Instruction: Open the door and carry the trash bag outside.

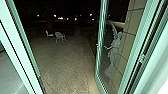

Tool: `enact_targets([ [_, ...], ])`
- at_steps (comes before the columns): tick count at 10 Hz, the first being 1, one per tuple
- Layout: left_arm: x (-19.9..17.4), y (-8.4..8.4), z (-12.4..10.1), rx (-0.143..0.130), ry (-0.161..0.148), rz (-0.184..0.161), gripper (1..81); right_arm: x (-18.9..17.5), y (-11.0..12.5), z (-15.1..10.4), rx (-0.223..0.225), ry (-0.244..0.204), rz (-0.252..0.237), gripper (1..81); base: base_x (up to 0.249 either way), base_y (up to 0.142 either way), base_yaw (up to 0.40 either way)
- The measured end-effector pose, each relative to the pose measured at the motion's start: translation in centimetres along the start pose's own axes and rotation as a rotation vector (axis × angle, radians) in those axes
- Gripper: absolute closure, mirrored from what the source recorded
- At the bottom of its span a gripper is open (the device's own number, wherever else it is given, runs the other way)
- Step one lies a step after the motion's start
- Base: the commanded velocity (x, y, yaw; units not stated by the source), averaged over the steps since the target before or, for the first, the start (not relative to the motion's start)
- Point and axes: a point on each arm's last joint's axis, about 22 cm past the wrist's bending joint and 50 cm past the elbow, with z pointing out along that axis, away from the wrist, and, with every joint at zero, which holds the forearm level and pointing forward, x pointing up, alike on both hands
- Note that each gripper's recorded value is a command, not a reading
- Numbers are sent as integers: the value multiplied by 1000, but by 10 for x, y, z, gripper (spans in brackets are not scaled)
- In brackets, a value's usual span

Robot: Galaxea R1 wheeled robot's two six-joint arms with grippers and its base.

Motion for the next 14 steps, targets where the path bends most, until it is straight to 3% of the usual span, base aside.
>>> enact_targets([
  [3, 0, 2, 0, -2, -1, 0, 811, 1, 7, -2, -11, 1, 0, 10, 0, 0, 0],
  [6, 0, 1, 0, -1, -1, 0, 811, -1, -5, 2, 5, -2, -11, 10, 0, 0, 0],
  [14, 0, 0, 0, -1, -1, 0, 811, -1, -6, 2, 5, -5, -17, 10, 0, 0, 0],
])
